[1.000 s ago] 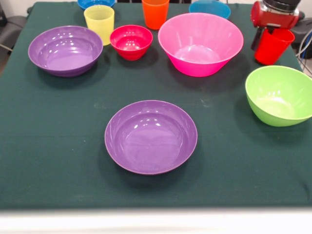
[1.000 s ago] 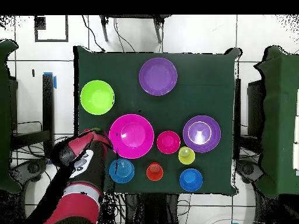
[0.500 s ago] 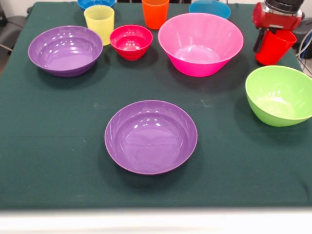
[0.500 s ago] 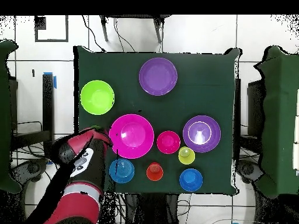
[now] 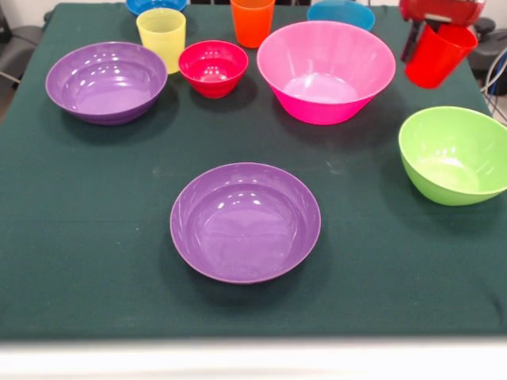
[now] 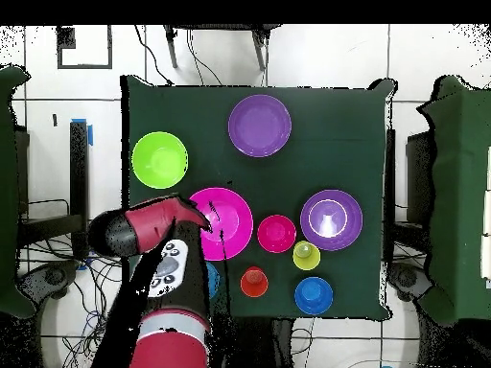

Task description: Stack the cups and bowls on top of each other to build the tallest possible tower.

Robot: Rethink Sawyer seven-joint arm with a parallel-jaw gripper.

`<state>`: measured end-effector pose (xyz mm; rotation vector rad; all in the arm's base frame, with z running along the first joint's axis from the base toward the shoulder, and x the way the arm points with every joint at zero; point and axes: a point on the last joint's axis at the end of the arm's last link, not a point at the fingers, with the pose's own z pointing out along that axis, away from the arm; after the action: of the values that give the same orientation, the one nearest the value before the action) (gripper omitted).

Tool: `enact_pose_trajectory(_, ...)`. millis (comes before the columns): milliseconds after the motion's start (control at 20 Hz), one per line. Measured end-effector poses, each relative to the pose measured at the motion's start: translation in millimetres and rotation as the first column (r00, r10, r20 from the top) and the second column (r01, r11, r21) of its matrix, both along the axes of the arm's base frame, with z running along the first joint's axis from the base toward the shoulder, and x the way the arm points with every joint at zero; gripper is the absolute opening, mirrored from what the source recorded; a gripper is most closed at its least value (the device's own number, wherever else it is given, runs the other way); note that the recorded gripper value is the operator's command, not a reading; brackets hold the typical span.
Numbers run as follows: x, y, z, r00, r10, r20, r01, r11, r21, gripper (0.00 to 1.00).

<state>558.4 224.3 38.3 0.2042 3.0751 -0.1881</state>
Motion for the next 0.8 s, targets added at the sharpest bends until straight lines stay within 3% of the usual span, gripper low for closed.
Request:
enact_pose_trajectory(300,25.3,-38.2,40.8,0.9957,-0.09,-0.023,0.09,0.9958,0.017,0.0)
enact_pose_trajectory(550,54.3,-83.2,77.3,0.9854,-0.169,-0.013,0.17,0.9836,0.061,0.0)
enact_pose_trajectory(800,72.0,-124.7,85.5,0.9848,-0.174,0.007,0.172,0.9821,0.076,0.0)
